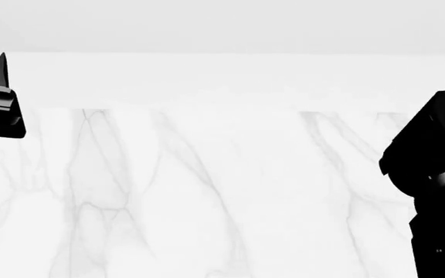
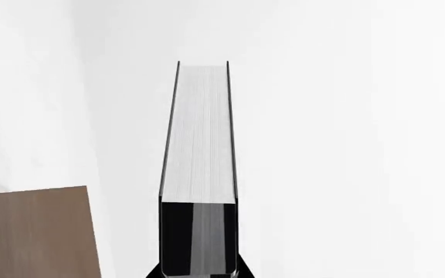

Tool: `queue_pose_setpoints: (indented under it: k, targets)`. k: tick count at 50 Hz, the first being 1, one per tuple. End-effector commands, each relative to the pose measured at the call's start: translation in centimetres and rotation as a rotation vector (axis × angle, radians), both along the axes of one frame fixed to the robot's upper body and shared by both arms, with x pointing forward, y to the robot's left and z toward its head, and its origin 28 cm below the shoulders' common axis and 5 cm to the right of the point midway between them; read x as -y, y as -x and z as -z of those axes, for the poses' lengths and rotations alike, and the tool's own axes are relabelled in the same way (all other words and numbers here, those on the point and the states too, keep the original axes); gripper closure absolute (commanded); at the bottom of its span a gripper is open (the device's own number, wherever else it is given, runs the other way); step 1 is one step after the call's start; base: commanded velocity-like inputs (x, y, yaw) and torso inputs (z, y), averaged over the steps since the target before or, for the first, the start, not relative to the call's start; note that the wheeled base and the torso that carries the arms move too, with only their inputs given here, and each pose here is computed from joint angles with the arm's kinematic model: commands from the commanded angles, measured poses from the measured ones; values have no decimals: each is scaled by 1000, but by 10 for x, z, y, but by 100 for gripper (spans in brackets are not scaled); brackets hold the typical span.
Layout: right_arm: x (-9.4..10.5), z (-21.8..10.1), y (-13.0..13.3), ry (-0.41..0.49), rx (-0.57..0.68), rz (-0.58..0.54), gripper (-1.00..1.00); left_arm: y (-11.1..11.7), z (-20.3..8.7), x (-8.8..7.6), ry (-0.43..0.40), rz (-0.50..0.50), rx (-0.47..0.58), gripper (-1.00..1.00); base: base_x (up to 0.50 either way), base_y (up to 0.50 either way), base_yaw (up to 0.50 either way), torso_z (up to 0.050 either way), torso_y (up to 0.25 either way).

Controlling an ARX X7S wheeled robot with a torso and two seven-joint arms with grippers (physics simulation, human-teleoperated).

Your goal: Pick up the book on the left and place it on top of the shelf.

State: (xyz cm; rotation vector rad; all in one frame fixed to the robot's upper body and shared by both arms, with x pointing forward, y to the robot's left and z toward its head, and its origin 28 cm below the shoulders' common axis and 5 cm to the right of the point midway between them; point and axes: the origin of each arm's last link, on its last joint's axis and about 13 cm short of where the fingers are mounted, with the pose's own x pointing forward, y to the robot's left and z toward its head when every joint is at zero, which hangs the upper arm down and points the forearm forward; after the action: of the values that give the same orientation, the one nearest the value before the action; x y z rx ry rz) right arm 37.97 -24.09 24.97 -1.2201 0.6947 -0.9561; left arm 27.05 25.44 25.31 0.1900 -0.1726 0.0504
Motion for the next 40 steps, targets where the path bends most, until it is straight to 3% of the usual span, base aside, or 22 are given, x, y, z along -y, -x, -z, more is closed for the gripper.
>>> queue_pose_setpoints:
  k: [1, 13, 21, 24, 40]
  targets:
    - [26, -3, 19, 153, -63, 178, 100, 1, 0, 0, 2, 0, 3, -100, 0, 0, 0, 0, 0]
    - [35, 15, 32, 135, -123, 299, 100, 3, 1, -2, 4, -6, 2, -100, 0, 0, 0, 0, 2]
    - [37, 25, 34, 114, -136, 308, 100, 2, 4, -3, 7, -7, 0, -100, 0, 0, 0, 0, 1]
    - [36, 30, 34, 64, -127, 302, 100, 2, 4, -3, 6, -8, -1, -100, 0, 0, 1, 0, 0]
    - [38, 44, 37, 47, -148, 310, 100, 3, 3, -4, 7, -12, 1, -100, 0, 0, 0, 1, 1]
